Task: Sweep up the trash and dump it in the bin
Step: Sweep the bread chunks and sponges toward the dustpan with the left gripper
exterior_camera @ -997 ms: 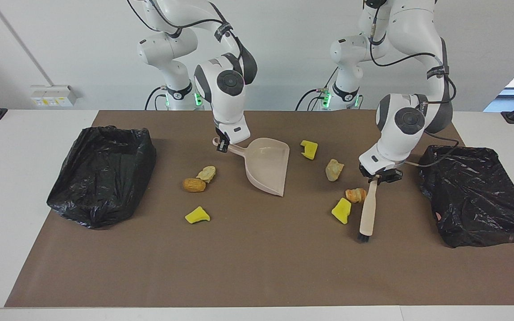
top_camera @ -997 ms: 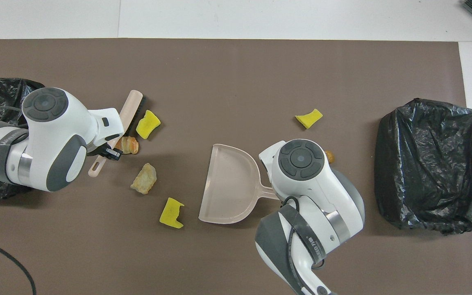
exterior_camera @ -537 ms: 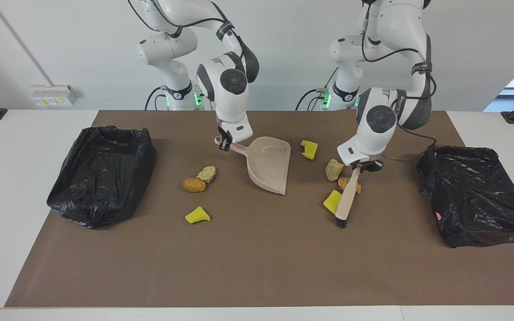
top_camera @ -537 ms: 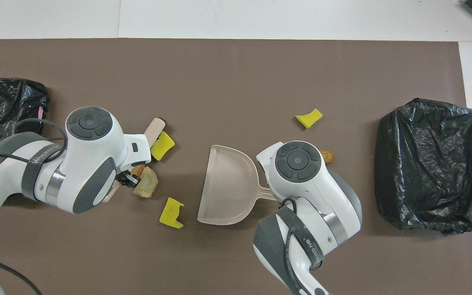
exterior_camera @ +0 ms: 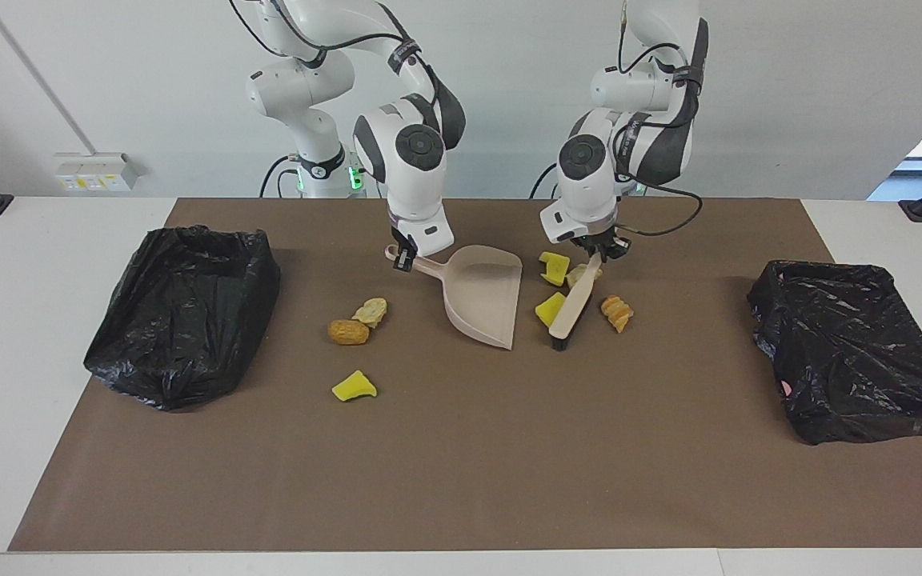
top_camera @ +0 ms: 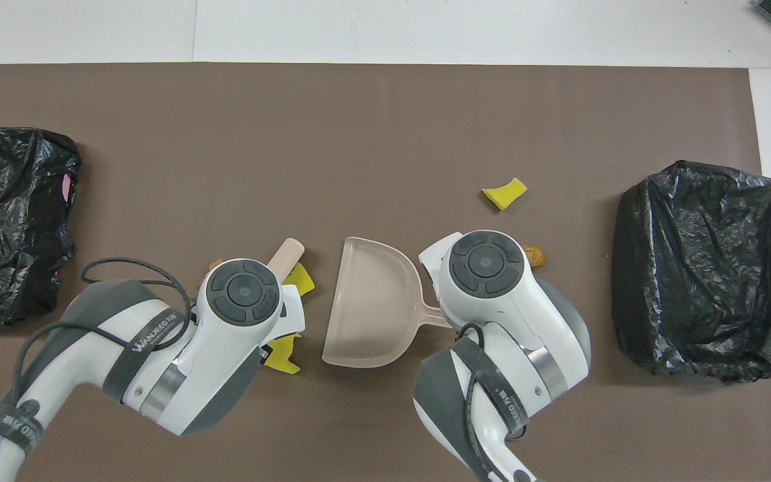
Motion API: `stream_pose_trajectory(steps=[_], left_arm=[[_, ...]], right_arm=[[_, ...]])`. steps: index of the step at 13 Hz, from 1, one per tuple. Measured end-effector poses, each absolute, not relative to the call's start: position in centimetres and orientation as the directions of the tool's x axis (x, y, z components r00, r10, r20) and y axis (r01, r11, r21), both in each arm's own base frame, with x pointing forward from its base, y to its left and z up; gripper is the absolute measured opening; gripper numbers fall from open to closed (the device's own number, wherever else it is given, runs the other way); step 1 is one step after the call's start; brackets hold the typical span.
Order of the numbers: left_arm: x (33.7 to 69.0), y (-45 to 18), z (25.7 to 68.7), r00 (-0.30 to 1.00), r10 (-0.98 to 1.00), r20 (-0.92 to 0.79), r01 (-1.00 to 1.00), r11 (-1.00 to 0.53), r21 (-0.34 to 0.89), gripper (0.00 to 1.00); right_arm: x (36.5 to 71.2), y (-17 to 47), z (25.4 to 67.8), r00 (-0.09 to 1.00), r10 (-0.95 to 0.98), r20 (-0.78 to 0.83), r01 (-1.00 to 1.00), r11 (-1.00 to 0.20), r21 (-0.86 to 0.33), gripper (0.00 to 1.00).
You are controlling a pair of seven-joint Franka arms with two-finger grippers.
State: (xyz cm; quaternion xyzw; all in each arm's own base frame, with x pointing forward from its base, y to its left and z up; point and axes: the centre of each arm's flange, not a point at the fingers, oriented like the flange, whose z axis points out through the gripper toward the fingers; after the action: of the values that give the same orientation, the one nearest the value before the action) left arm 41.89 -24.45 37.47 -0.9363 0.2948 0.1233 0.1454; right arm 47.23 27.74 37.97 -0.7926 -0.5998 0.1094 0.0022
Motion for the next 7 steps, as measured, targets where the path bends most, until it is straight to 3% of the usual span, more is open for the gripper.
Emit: stream_pose_trajectory(steps=[4, 7], left_arm=[[41.0, -21.1, 41.3, 0.877, -0.345, -0.335, -0.442, -0.854, -0.276, 0.26], [40.3, -18.7, 41.8, 0.953, -0.051, -0.297, -0.153, -0.932, -0.329, 0.26]], right_arm=[[47.2, 27.7, 38.0, 0.260, 0.950, -0.172, 0.949, -0.284, -0.134, 0.33], [47.2, 27.7, 38.0, 0.259, 0.951, -0.172, 0.950, -0.283, -0.134, 0.33]])
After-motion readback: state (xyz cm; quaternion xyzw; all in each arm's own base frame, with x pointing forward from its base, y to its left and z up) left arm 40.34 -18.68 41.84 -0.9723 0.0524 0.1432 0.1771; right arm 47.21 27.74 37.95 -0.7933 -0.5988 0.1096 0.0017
